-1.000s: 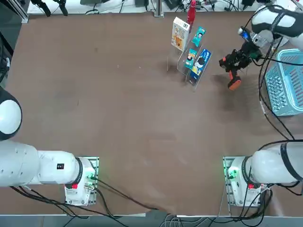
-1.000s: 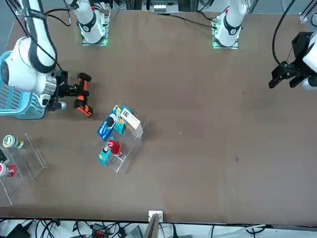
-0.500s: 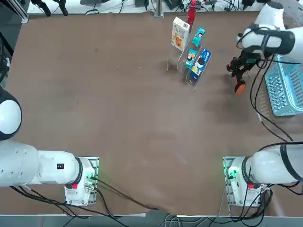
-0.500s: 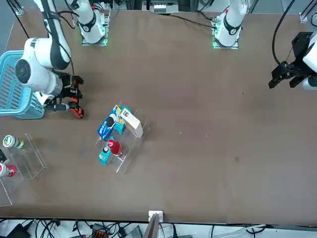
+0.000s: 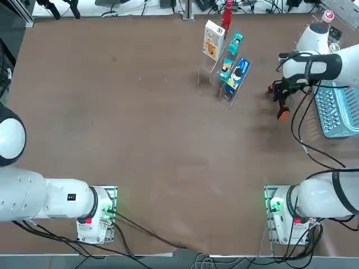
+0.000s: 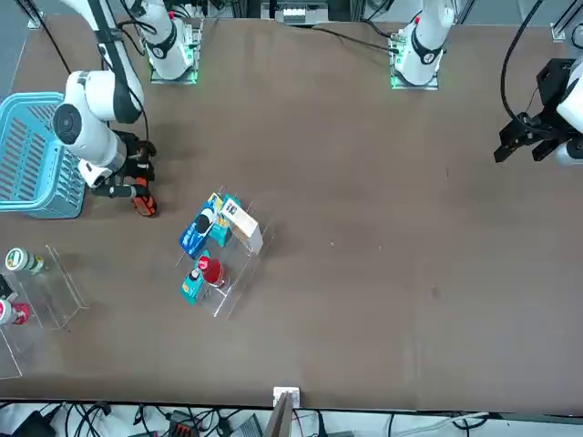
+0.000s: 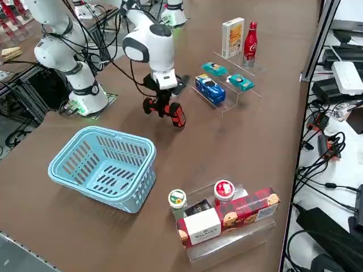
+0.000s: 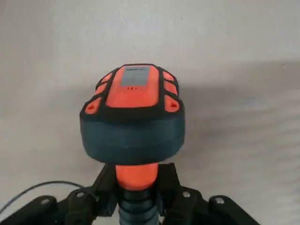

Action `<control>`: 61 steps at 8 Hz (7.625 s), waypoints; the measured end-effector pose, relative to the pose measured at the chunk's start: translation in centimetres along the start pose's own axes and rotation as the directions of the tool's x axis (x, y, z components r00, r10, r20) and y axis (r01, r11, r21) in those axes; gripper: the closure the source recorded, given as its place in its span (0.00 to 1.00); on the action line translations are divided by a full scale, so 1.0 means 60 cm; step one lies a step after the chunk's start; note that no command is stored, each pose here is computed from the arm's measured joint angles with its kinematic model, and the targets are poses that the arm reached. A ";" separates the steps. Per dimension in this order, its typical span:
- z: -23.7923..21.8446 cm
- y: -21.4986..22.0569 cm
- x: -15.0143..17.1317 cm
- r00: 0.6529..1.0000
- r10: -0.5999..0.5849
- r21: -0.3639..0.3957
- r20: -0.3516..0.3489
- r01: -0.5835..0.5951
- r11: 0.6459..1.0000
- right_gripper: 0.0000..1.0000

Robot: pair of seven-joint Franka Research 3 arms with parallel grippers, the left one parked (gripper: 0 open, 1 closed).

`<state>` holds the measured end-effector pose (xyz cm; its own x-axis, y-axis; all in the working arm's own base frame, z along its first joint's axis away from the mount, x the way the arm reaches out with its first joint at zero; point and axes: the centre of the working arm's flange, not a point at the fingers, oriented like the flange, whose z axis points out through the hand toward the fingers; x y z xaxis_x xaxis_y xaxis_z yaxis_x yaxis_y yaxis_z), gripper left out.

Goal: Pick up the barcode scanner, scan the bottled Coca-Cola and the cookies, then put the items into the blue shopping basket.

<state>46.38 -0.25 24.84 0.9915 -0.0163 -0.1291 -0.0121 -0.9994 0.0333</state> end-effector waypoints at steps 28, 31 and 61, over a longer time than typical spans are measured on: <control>-0.481 -0.461 0.294 0.910 -0.235 0.068 -0.341 0.273 0.960 0.00; -0.462 -0.477 0.313 0.895 -0.229 0.073 -0.383 0.276 0.958 0.00; -0.594 0.144 0.167 0.907 -0.420 -0.009 -0.043 0.420 0.908 0.60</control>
<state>60.82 -7.92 59.17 0.9095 0.4061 -0.0888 0.4064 -0.9136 -0.0152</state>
